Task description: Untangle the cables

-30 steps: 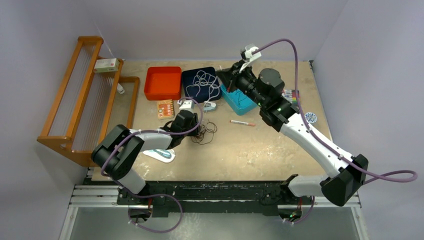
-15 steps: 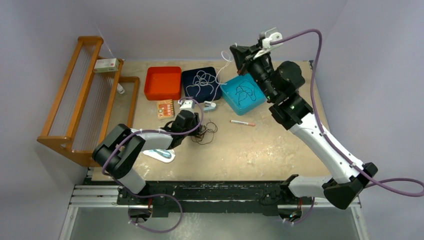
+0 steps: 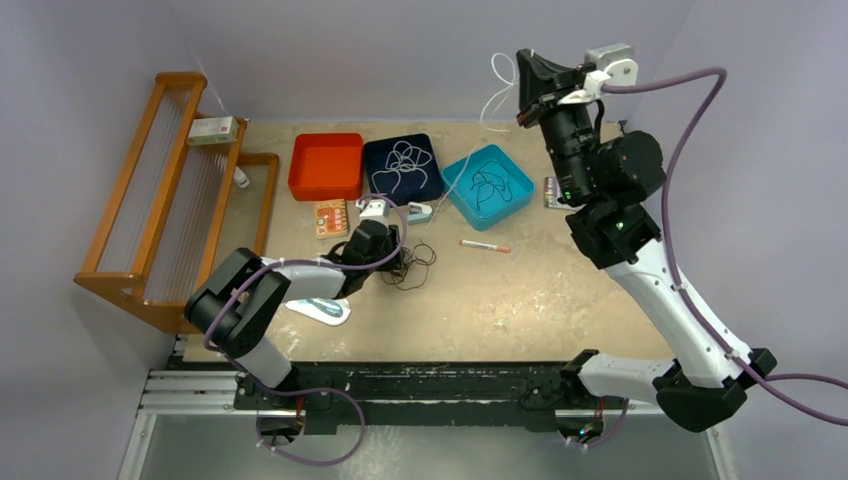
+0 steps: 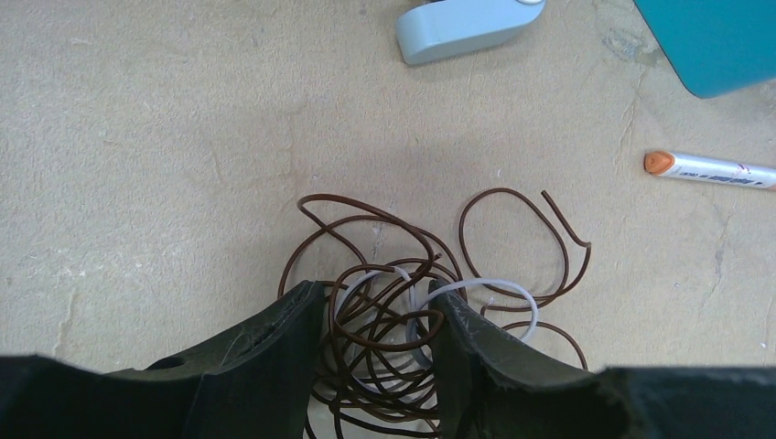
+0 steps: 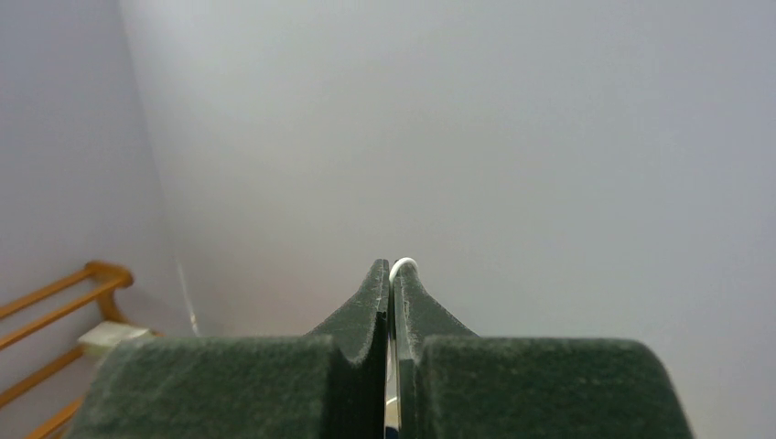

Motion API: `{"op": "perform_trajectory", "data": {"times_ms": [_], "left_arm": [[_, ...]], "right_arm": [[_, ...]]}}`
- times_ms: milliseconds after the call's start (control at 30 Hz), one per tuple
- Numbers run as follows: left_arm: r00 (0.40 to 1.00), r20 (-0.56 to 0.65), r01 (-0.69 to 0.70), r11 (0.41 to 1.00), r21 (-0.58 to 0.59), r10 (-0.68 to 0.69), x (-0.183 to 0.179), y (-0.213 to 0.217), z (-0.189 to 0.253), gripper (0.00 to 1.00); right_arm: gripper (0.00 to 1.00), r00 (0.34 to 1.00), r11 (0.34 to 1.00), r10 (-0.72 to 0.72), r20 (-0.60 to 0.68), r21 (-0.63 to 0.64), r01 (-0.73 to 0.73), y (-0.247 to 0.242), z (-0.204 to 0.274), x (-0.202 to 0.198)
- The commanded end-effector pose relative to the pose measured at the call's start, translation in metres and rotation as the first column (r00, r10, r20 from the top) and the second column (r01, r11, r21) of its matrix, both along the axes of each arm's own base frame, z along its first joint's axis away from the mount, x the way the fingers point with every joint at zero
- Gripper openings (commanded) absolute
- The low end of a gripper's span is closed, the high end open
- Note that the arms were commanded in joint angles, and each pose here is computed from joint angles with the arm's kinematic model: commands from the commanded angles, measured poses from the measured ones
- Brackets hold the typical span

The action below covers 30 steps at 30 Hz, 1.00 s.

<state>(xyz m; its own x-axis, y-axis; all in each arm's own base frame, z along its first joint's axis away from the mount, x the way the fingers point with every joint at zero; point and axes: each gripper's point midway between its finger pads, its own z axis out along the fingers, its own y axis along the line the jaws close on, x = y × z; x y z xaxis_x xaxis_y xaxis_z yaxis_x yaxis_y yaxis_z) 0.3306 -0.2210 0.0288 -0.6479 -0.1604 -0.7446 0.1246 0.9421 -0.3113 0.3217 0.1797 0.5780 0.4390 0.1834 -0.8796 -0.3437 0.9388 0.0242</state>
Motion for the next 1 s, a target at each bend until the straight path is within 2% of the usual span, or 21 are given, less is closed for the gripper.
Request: {"op": "perform_trajectory", "data": {"times_ms": [0, 367, 867, 967], "left_arm": [[0.998, -0.058, -0.017, 0.998, 0.058, 0.02, -0.014, 0.015, -0.018, 0.46], [0.998, -0.06, -0.021, 0.998, 0.067, 0.025, -0.017, 0.019, -0.02, 0.49], [0.998, -0.053, -0.032, 0.997, 0.064, 0.036, -0.016, 0.02, -0.016, 0.49], [0.999, -0.032, -0.041, 0.998, 0.048, 0.043, -0.015, 0.02, -0.004, 0.39]], "right_arm": [[0.0, 0.977, 0.988, -0.13, 0.167, 0.106, 0.113, -0.046, 0.063, -0.032], [0.0, 0.923, 0.958, -0.279, 0.265, 0.14, 0.249, -0.081, 0.099, -0.051], [0.0, 0.793, 0.882, -0.471, 0.387, 0.233, 0.411, -0.132, 0.148, -0.092], [0.0, 0.789, 0.88, -0.474, 0.391, 0.23, 0.415, -0.134, 0.149, -0.094]]}}
